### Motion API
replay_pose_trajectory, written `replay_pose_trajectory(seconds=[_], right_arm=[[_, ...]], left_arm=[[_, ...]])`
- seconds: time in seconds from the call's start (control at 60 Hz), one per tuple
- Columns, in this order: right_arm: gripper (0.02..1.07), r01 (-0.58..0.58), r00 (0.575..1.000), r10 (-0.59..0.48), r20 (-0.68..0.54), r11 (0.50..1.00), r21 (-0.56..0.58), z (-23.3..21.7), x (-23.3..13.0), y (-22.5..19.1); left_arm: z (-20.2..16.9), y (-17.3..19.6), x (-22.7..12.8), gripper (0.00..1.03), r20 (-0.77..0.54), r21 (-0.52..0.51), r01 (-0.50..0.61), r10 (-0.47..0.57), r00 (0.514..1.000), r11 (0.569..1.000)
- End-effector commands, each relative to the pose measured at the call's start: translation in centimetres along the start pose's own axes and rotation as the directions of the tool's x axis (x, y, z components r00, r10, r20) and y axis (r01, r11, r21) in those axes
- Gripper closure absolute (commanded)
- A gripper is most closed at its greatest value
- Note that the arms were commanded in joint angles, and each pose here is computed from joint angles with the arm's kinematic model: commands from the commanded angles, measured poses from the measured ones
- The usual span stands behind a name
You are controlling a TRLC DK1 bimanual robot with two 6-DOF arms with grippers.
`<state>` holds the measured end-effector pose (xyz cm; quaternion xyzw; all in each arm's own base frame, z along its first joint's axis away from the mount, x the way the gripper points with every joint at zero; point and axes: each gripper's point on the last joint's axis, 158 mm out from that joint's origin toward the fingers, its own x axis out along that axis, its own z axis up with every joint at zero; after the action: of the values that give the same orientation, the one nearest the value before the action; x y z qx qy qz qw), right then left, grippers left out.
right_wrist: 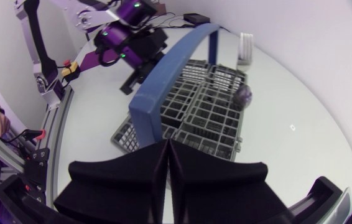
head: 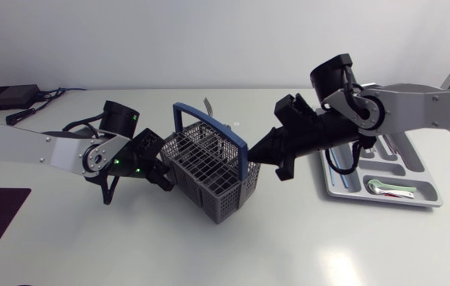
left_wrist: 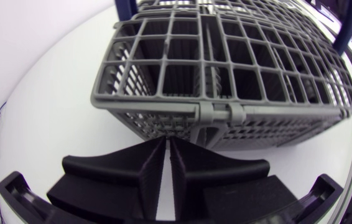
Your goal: Unload the cutlery basket into the drawer organizer.
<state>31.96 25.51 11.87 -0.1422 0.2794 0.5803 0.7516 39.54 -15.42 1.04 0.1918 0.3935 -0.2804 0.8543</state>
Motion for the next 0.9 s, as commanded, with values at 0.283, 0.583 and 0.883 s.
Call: replay_pose_trajectory(seconds=[0.283, 0.583, 0.883], right_arm=[[1.01, 0.175, 0.984, -0.175, -0.014, 0.983, 0.053, -3.3, -3.7, -3.0], [1.01, 0.254, 0.965, -0.245, -0.097, 0.962, 0.103, -7.0, 0.5, -8.1], [1.01, 0.158, 0.985, -0.154, -0.079, 0.986, 0.057, -5.1, 2.3, -2.5]], left_arm=[[2.6, 5.4, 0.2, 0.89, 0.057, -0.018, -0.079, 0.08, 0.995, 0.997], [3.1, 7.4, 2.1, 0.89, 0.052, -0.045, -0.089, 0.091, 0.994, 0.995], [6.2, 7.4, 3.6, 0.89, 0.092, -0.055, -0.08, 0.085, 0.992, 0.995]])
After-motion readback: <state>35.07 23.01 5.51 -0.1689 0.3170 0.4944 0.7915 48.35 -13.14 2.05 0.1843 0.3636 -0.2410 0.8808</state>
